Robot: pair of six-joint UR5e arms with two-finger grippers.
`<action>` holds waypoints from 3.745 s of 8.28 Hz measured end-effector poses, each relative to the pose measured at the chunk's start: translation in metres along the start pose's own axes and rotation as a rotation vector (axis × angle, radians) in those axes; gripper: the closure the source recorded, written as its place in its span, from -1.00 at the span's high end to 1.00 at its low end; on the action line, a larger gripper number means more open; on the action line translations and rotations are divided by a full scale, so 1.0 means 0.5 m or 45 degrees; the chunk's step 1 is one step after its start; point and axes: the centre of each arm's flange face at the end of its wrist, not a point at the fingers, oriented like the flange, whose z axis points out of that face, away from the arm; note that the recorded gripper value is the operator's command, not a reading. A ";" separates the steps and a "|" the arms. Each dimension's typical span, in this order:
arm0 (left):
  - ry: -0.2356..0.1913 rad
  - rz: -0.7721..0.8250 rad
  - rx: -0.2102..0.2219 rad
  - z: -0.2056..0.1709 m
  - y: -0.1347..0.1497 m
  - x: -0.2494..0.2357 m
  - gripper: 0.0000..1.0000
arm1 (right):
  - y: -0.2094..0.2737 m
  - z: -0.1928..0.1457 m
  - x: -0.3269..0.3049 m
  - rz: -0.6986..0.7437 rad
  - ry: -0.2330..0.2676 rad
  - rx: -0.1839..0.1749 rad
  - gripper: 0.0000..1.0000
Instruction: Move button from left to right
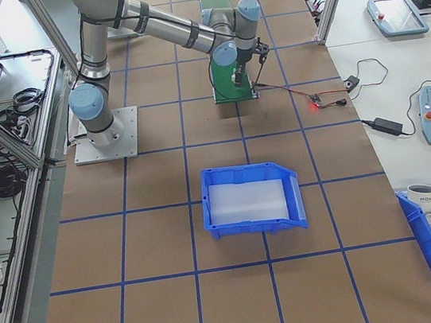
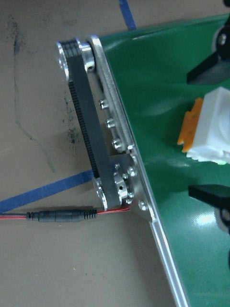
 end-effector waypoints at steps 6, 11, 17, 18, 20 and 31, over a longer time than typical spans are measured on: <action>-0.003 0.011 0.021 -0.014 0.004 0.005 1.00 | -0.045 -0.054 0.083 -0.045 -0.001 0.056 -0.80; -0.005 0.028 0.024 -0.017 0.005 0.004 1.00 | -0.137 -0.210 0.394 -0.349 0.009 0.138 -0.74; -0.007 0.028 0.036 -0.018 0.001 0.004 1.00 | -0.147 -0.251 0.845 -0.624 0.106 0.162 -0.61; -0.007 0.030 0.035 -0.017 0.001 0.003 1.00 | -0.154 -0.212 0.907 -0.655 0.099 0.144 -0.52; -0.005 0.034 0.030 -0.013 -0.003 0.003 1.00 | -0.184 -0.100 0.981 -0.725 0.093 0.127 -0.52; 0.001 0.033 0.009 0.001 -0.014 0.002 1.00 | -0.165 -0.022 0.990 -0.890 0.138 0.179 1.00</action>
